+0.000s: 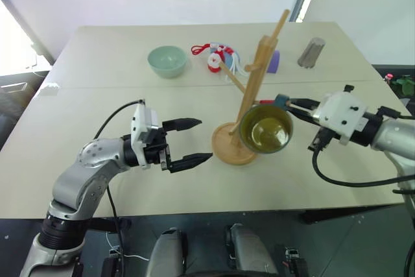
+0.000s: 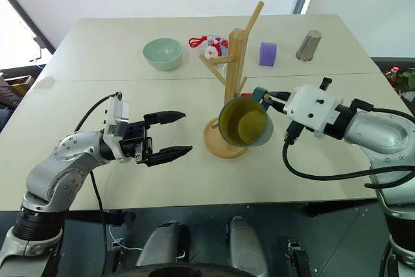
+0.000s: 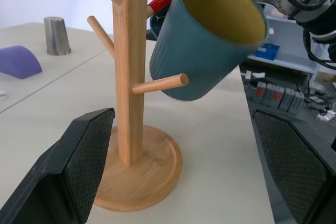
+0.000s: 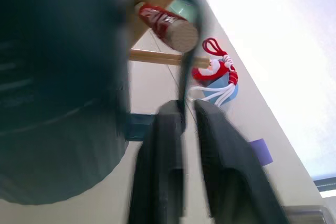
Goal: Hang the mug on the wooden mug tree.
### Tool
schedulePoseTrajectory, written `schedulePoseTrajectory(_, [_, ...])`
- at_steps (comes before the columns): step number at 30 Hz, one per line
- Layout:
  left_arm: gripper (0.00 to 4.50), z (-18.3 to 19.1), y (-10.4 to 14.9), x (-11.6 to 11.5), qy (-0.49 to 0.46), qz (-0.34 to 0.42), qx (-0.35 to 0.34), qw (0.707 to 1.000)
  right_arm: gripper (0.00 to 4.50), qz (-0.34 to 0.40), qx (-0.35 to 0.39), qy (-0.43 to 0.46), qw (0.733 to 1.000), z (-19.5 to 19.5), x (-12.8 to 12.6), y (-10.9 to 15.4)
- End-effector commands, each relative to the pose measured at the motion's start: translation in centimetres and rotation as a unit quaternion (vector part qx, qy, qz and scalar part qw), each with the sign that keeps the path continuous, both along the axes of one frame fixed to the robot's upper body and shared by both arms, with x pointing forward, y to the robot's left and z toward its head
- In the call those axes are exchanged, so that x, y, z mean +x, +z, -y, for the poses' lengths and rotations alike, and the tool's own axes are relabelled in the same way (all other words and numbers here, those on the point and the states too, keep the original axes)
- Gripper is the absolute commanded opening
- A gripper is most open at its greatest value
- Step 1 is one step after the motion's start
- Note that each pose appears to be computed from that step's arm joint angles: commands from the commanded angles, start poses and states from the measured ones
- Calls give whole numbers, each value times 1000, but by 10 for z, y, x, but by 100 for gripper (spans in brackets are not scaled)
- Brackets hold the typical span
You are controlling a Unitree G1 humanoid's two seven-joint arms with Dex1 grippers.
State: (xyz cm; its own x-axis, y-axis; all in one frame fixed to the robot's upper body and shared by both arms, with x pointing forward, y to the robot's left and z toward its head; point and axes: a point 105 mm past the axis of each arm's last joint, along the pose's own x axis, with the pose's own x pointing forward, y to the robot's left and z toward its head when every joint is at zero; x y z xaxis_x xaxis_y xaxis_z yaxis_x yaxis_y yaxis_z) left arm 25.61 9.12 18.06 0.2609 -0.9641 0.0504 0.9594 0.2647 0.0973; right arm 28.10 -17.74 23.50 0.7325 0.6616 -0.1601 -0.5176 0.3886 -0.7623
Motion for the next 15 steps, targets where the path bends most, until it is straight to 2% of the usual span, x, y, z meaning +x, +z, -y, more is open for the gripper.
schedulePoseTrajectory(1, [450,1,12,-4,-3,27,-6,1000,250,34,-11,2,999,-2,-2,14])
schedulePoseTrajectory(2, [450,1,11,-3,-1,26,-6,1000,305,38,-10,0,999,-1,-2,15])
schedulePoseTrajectory(6, [450,-4,6,1,19,19,-5,1000,305,38,11,-22,999,11,-2,18])
schedulePoseTrajectory(9, [450,-13,-3,12,62,6,1,998,305,25,63,-51,996,27,-2,17])
schedulePoseTrajectory(12, [450,-42,-27,41,196,-17,3,980,305,-16,215,-129,968,68,0,-12])
schedulePoseTrajectory(15, [450,-59,-41,53,268,-20,0,963,305,-35,280,-173,944,82,0,-41])
